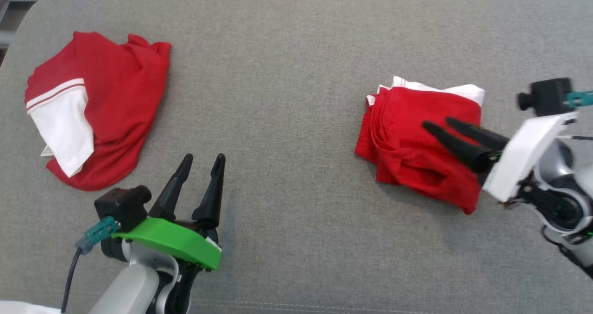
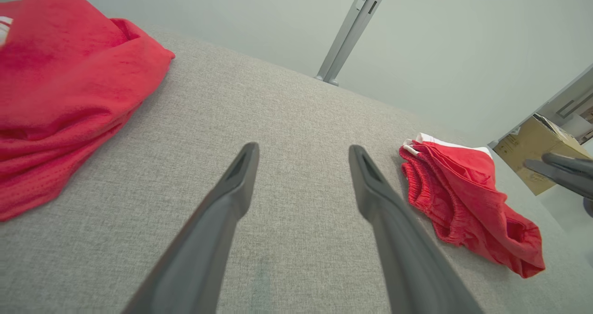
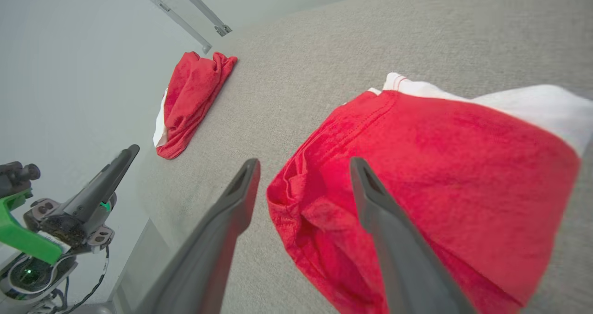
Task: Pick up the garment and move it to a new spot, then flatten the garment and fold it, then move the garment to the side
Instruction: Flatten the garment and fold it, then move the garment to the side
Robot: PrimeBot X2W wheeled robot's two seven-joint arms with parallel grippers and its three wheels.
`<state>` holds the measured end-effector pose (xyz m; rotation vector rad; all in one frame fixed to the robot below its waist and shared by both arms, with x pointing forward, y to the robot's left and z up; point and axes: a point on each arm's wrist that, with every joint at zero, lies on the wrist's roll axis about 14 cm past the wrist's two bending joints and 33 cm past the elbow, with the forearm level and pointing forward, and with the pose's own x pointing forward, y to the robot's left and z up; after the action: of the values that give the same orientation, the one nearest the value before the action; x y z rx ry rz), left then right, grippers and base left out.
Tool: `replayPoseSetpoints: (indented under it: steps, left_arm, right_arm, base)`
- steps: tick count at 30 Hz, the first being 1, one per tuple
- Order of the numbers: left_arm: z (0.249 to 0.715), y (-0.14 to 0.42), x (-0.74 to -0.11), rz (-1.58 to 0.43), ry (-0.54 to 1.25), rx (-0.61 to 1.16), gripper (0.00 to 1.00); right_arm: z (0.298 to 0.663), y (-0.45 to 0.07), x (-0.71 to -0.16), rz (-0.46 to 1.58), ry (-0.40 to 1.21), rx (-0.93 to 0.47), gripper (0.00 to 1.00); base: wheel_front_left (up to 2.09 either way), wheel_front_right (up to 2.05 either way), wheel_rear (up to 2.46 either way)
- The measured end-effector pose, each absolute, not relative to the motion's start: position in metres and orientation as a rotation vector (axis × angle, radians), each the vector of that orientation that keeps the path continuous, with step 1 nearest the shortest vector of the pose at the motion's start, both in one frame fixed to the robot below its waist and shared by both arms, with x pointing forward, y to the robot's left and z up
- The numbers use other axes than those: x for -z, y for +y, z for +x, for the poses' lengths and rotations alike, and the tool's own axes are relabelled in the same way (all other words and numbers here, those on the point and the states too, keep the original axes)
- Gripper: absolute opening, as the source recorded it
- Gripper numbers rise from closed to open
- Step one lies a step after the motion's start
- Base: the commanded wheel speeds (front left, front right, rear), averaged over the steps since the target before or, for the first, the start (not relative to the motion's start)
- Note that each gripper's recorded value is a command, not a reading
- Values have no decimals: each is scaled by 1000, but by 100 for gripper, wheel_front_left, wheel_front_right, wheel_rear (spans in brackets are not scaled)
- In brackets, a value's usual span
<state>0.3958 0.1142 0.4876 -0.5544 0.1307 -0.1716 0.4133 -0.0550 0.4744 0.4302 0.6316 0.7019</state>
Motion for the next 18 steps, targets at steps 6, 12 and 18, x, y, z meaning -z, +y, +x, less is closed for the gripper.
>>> replayPoseSetpoints:
  steps: [6,12,18]
  left_arm:
    - [396,110,-494,-541,113,197,100]
    - [395,98,-497,-526,107,238,100]
    - [394,103,-489,-518,126,218,100]
  right_arm:
    - [426,-152,-462,425,604,-362,100]
    - [406,-184,-420,507,696,-204,100]
    - [405,-163,-396,645,747,-172,100]
  base:
    - [0,0,0]
    - [0,0,0]
    - [0,0,0]
